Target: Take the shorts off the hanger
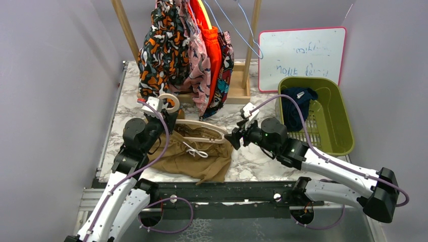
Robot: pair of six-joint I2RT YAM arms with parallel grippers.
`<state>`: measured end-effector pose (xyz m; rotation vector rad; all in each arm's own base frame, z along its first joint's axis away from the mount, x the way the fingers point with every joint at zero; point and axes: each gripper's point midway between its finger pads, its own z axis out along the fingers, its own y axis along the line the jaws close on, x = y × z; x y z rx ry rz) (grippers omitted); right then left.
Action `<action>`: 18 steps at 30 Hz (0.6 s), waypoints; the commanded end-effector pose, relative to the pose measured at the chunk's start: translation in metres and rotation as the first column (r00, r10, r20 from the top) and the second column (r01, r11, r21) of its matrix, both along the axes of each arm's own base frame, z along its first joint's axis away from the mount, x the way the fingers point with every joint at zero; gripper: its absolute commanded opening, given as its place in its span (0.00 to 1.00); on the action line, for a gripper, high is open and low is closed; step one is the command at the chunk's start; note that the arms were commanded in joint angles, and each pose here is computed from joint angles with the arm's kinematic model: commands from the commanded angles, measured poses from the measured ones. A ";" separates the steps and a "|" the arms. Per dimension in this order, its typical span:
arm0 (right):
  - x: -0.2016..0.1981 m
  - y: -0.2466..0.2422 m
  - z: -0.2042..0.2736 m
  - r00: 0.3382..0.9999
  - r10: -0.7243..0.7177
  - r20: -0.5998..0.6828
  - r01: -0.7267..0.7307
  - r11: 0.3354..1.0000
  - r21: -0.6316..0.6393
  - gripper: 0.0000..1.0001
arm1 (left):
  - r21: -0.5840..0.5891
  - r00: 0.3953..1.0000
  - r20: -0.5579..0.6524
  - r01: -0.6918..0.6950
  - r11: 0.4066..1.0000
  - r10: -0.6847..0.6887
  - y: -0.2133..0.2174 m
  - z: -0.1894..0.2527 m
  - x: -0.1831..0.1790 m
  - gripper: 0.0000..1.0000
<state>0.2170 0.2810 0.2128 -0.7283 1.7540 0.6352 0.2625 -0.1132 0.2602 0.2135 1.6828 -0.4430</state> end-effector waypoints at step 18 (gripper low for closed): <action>-0.037 0.047 0.006 0.910 0.414 -0.002 -0.412 0.906 -0.098 0.64 | -0.020 0.955 0.113 0.277 0.961 -0.273 -0.042 0.023 -0.018 0.00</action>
